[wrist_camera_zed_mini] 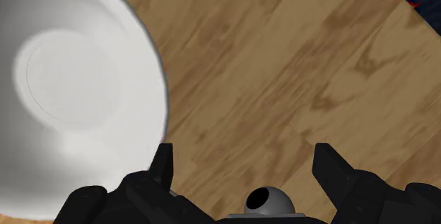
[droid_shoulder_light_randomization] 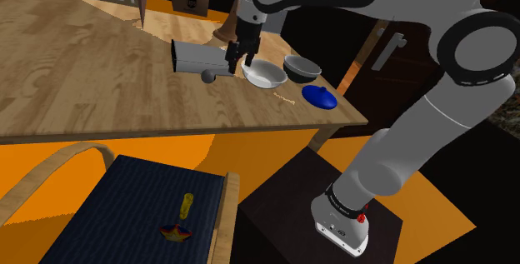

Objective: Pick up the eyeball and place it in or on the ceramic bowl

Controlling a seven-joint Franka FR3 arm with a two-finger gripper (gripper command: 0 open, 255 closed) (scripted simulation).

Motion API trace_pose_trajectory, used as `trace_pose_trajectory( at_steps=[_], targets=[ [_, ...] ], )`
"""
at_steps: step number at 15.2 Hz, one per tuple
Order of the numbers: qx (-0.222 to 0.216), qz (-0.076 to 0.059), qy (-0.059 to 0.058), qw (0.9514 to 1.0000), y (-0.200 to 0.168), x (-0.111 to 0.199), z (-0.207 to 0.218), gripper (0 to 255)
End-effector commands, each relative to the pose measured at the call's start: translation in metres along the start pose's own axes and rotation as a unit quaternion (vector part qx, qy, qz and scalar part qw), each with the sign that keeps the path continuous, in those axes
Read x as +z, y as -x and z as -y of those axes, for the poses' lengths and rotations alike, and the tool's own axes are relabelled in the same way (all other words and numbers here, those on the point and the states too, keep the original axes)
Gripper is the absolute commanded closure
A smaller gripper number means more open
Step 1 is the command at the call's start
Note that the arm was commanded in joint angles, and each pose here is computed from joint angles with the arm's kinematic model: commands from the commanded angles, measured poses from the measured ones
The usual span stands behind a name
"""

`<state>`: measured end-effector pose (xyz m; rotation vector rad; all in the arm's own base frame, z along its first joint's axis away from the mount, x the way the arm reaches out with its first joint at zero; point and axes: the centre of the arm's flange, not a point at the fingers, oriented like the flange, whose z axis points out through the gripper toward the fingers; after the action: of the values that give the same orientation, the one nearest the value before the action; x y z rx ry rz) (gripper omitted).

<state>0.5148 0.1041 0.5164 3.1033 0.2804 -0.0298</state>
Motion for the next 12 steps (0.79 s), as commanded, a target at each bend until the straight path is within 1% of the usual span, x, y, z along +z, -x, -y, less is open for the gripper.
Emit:
trace_pose_trajectory(
  at_steps=[1, 7, 8, 12],
  targets=[
    [-0.012, -0.002, -0.003, 0.9999, -0.024, 0.006, 0.007, 0],
    [-0.047, -0.009, -0.013, 0.9988, -0.094, 0.018, 0.034, 0],
    [-0.048, -0.010, -0.013, 0.9987, -0.096, 0.018, 0.035, 0],
    [-0.048, -0.010, -0.013, 0.9987, -0.096, 0.039, 0.036, 0]
  ],
)
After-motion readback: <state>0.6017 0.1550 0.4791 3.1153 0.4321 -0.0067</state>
